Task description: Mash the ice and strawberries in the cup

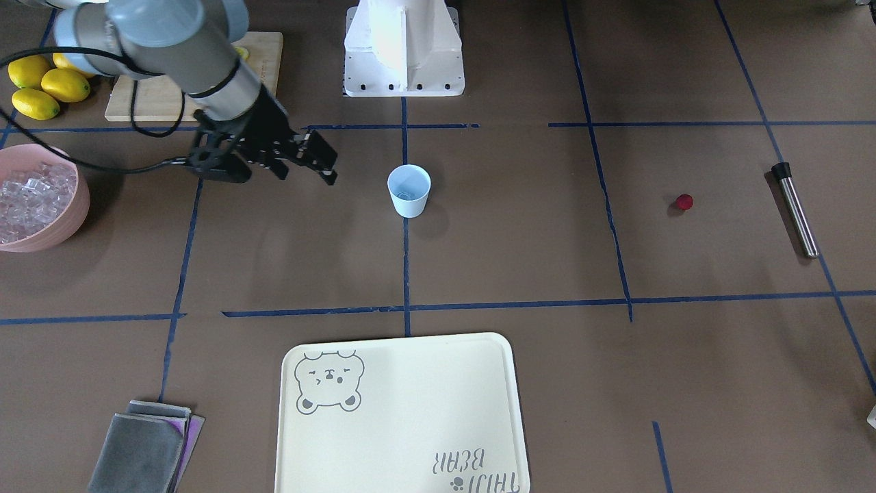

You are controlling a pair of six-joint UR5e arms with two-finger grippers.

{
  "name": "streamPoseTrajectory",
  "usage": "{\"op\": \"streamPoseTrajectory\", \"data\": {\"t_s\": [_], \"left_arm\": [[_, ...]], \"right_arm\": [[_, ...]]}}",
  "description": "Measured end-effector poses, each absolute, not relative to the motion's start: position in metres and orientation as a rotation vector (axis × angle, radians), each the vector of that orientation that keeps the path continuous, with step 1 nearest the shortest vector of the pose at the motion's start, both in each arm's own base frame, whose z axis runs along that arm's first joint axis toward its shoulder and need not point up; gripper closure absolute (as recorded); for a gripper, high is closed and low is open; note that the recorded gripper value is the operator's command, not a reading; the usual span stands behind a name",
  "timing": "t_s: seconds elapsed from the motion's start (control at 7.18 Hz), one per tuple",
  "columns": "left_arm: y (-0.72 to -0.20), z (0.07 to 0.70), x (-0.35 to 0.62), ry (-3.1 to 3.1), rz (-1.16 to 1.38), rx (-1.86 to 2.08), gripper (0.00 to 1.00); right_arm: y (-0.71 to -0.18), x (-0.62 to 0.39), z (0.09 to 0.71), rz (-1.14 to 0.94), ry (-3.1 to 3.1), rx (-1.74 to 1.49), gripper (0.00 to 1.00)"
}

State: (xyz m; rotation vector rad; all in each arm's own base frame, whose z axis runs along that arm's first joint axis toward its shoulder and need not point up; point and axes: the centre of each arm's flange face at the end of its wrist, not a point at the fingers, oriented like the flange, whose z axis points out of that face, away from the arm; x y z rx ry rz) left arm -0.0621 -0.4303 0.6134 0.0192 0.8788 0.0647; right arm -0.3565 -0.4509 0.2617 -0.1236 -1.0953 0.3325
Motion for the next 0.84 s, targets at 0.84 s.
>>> {"op": "streamPoseTrajectory", "data": {"t_s": [0.84], "left_arm": [[-0.431, 0.608, -0.06, 0.908, 0.066, 0.027, 0.0]], "right_arm": [[-0.411, -0.155, 0.497, 0.438, -0.825, -0.16, 0.04]]}}
